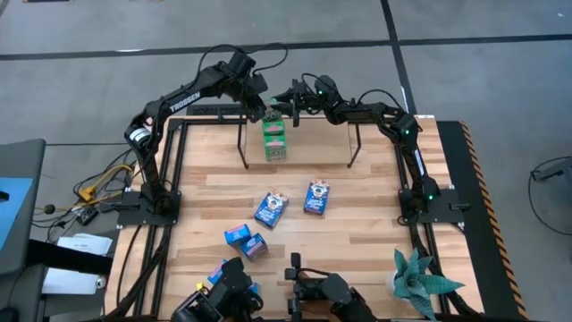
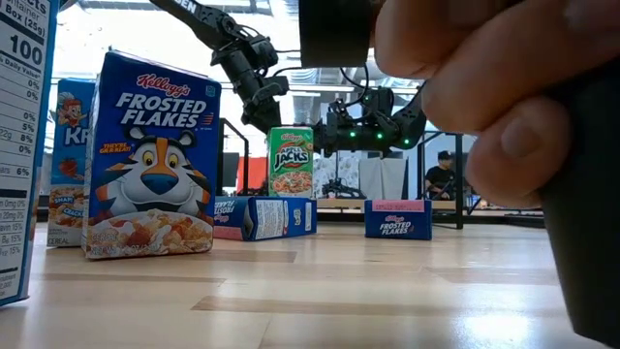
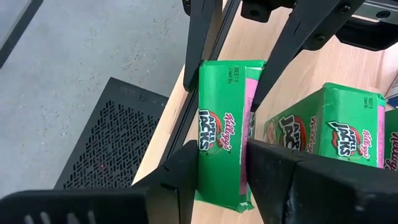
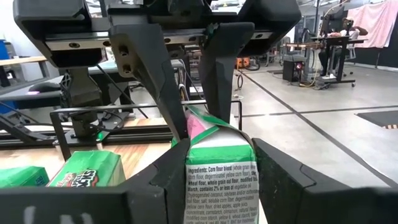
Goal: Stack cereal on shelf
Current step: Put the green cereal box on the shelf aligned with the other green cereal box
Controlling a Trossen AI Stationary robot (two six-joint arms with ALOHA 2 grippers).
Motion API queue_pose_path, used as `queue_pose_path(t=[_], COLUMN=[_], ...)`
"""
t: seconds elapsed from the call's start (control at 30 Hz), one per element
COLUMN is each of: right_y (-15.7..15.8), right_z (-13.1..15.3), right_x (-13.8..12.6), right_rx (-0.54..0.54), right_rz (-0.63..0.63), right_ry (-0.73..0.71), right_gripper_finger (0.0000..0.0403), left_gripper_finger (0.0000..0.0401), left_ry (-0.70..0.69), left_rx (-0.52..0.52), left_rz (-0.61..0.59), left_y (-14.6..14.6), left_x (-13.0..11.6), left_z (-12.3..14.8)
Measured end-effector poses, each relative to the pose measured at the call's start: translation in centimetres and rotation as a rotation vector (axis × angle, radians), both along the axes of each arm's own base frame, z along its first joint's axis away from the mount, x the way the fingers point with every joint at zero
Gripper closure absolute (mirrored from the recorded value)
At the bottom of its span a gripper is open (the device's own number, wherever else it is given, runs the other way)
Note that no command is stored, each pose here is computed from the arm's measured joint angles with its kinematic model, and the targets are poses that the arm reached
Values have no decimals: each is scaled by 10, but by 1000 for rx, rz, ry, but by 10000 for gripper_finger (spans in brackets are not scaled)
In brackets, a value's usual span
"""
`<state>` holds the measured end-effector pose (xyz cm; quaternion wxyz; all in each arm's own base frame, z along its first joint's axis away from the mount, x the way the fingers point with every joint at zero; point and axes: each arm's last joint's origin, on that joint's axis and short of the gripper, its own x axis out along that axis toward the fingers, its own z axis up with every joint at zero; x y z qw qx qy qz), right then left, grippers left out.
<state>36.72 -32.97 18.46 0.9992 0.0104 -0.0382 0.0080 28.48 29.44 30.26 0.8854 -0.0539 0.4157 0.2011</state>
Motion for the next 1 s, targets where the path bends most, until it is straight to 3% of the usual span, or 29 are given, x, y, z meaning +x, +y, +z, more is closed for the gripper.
queue_pose_path(t=[0.4,0.63,0.8,1.0], right_y=[-5,-9,-13,-16], right_z=[1,27,48,49], right_x=[-5,-16,-27,-31], right_rx=[33,-20,-42,-24], right_rz=[-12,-36,-58,-69], right_ry=[-9,-45,-65,-46], right_gripper_finger=[134,132,132,132], left_gripper_finger=[296,296,296,296], left_ry=[47,54,118,156], left_rx=[-11,18,109,178], left_rz=[12,-27,-100,-148], left_y=[-2,-5,-15,-23], left_x=[-3,1,13,23], left_z=[-3,-2,-2,-3])
